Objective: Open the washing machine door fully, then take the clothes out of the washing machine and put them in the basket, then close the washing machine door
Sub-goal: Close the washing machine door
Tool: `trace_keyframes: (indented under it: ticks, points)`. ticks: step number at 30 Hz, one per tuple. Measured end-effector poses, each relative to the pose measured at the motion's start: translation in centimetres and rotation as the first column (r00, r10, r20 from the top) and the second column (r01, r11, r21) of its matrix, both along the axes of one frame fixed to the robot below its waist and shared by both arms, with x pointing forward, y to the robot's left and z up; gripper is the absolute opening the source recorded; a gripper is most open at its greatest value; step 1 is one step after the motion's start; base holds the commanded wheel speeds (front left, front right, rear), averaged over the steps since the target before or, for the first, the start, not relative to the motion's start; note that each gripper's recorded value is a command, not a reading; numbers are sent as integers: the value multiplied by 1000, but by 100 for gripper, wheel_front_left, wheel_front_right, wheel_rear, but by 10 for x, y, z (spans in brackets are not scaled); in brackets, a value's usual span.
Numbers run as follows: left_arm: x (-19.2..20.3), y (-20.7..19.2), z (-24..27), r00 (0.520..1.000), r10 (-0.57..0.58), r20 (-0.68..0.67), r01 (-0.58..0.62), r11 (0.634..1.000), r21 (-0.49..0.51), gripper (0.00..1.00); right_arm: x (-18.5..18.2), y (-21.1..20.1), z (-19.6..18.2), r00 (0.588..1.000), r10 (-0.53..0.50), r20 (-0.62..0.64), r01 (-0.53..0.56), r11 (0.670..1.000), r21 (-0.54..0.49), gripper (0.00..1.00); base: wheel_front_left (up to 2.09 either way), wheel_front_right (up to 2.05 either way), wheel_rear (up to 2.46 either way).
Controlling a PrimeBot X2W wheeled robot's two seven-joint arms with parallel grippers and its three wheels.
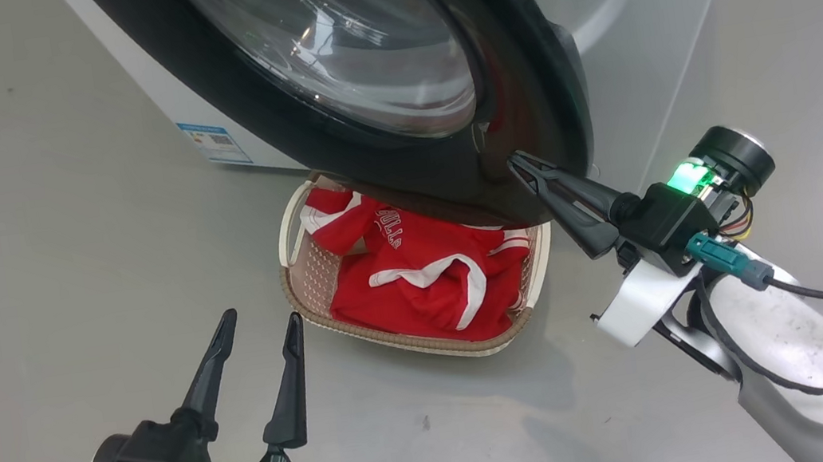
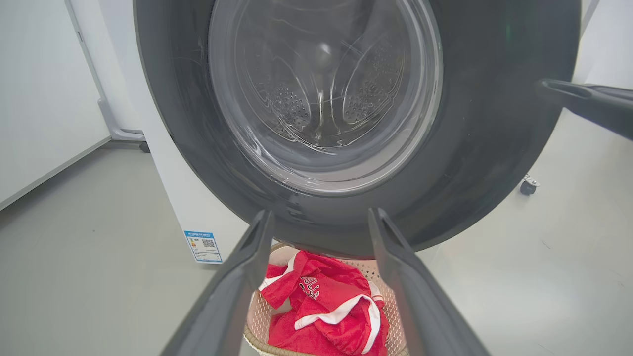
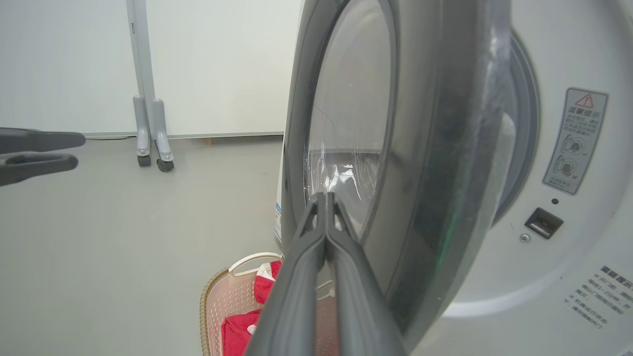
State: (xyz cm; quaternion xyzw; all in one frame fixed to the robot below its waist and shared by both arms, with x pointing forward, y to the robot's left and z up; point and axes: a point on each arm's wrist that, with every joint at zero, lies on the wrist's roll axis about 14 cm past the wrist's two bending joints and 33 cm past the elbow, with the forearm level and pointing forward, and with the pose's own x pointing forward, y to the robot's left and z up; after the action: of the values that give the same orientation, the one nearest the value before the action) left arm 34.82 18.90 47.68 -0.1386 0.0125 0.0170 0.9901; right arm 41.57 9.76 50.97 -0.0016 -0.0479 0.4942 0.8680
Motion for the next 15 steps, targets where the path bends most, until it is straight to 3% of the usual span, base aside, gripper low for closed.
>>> trace_keyframes:
  ticks: [15]
  points:
    - [1,21,-12,996,79,-41,-79,997,-8,100,47,-4,-15,998,-49,-44,50,999,17,0,0,0,0]
